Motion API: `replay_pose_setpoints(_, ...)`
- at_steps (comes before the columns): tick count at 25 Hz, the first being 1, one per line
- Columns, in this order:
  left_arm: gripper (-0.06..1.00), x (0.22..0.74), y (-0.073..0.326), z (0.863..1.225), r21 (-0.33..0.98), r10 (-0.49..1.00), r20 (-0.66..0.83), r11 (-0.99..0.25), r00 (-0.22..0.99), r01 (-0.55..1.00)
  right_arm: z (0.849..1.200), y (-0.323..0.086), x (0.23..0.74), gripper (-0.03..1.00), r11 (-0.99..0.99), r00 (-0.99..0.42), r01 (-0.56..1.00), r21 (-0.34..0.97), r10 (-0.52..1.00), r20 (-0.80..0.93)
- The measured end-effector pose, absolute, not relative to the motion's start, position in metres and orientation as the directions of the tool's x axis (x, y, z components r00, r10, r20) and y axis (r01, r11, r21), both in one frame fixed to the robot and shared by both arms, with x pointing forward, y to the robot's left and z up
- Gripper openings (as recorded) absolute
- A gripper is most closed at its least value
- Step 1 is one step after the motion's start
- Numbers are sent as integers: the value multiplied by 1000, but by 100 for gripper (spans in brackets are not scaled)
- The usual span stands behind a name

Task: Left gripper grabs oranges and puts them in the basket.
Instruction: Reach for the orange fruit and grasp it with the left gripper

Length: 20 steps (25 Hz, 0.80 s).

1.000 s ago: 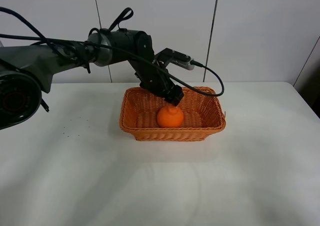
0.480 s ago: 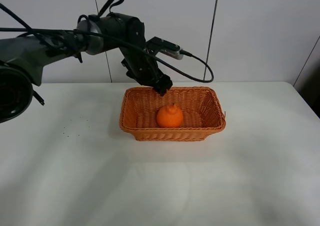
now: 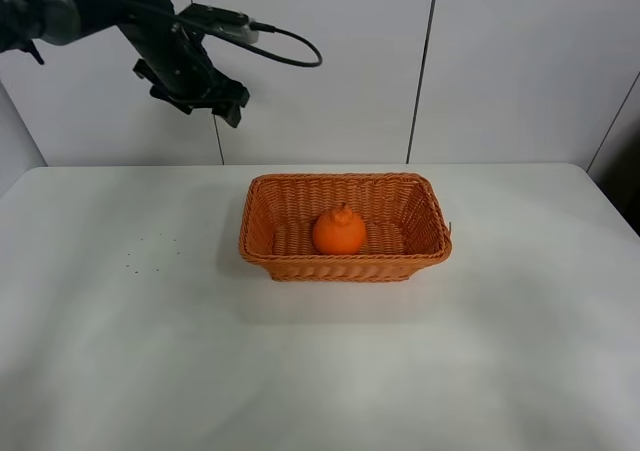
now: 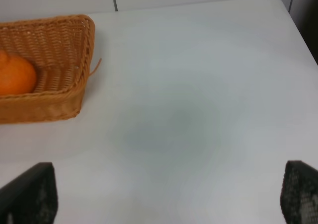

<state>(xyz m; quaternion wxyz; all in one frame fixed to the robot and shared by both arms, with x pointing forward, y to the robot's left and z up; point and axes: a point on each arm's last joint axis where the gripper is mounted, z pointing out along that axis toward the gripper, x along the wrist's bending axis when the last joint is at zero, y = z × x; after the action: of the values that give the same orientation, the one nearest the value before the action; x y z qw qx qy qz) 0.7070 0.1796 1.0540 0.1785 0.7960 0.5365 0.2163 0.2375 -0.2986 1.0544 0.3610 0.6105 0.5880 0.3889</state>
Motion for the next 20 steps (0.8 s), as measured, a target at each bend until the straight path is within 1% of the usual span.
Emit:
replay_pose_setpoints(6,85,711,242,1062,482,959,188,-278,212,831,1054,-299,238,69,-48,6,437,898,999,50)
replay_pose_setpoints(12,85,710,301,1074,501,979,187,-166,80,849,1054,-299,238,69,-48,6,437,898,999,50)
replay_pose_setpoints(16,85,707,329,1078,505,984,177,-94,3,858,1054,-299,238,69,-48,6,437,898,999,50)
replay_pose_setpoints(20,85,703,340,1076,474,985,169,-59,-25,878,1054,-299,238,69,-48,6,437,898,999,50)
